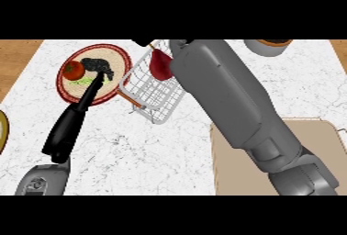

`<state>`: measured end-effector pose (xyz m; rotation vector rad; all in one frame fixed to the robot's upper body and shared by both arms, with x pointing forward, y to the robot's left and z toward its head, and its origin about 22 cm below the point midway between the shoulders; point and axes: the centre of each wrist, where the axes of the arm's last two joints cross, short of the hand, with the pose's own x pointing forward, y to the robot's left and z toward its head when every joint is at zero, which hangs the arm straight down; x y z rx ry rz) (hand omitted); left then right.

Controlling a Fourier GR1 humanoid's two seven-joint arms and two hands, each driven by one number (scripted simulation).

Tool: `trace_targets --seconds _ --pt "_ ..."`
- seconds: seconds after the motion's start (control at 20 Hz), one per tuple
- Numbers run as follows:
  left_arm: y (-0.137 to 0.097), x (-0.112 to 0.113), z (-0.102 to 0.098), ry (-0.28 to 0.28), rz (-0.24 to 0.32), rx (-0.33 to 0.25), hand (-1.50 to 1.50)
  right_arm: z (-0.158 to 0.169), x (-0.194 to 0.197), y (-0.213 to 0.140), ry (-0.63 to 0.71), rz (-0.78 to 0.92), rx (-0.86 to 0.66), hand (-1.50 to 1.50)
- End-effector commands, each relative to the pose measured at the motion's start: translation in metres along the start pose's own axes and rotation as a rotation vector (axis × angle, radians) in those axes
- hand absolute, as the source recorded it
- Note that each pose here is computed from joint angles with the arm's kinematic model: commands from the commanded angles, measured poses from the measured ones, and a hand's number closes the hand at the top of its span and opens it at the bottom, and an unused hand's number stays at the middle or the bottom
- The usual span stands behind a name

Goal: Pick the pear from the tray and place it in the tiered basket

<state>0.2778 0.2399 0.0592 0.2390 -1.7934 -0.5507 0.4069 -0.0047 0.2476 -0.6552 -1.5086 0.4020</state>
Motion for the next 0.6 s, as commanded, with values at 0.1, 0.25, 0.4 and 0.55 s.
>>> trace_targets --seconds 0.1,0.25,0.4,0.55 --pt "-0.004 -0.002 0.002 -0.01 0.001 0.004 0.0 -0.009 -0.016 0.008 -0.067 -0.226 -0.108 -1.5" --pt "0.003 -0.004 0.001 0.014 -0.01 0.026 0.0 -0.01 0.008 0.001 -0.112 -0.275 -0.289 -1.5" --pt "-0.005 -0.005 0.015 0.047 0.001 0.039 0.0 -0.016 0.015 -0.012 -0.062 -0.319 -0.421 -1.5" --pt "0.004 -0.01 0.016 0.069 -0.022 0.074 0.0 -0.033 -0.011 -0.037 0.01 -0.33 -0.507 -1.5"
